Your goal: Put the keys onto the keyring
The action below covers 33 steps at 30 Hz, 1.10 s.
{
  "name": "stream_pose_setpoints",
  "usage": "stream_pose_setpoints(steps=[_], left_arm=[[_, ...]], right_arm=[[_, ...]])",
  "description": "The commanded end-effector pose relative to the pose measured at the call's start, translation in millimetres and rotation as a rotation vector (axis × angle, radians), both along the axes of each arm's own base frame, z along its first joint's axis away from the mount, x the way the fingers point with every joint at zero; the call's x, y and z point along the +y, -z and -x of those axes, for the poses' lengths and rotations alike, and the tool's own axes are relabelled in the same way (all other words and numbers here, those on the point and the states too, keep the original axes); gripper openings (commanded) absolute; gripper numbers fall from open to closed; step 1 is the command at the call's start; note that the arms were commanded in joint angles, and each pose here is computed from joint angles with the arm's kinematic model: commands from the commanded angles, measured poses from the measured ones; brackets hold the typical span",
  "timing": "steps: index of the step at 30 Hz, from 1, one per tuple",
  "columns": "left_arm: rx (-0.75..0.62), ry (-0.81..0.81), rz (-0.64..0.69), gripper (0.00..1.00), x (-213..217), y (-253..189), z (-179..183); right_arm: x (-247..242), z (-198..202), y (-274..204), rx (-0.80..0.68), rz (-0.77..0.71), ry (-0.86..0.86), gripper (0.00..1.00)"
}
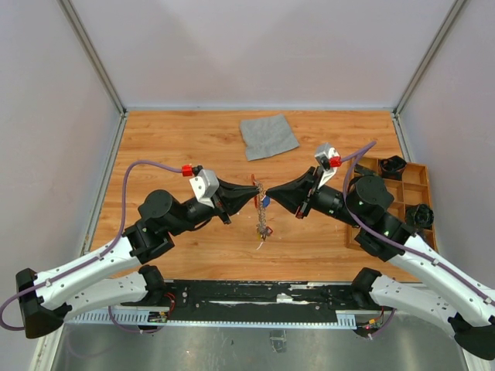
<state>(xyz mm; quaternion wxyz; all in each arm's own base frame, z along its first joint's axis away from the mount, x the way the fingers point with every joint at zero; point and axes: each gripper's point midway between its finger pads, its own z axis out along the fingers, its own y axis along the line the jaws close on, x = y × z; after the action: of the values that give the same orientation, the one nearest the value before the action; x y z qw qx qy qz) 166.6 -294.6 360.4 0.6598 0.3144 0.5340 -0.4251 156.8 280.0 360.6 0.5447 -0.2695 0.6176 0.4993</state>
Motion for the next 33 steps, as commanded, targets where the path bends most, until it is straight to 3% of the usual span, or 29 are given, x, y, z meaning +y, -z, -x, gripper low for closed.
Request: stream_pose_setpoints(steps=[1, 33], left_arm=[[-0.046, -0.006, 0.093, 0.01, 6, -28, 4], [-0.052, 0.008, 0.084, 0.01, 3, -29, 6]], right_arm=[[-1, 1, -19, 0.001, -0.091, 0.013, 0.01], [4, -11, -6, 0.072, -0.078, 0.056, 0.01]])
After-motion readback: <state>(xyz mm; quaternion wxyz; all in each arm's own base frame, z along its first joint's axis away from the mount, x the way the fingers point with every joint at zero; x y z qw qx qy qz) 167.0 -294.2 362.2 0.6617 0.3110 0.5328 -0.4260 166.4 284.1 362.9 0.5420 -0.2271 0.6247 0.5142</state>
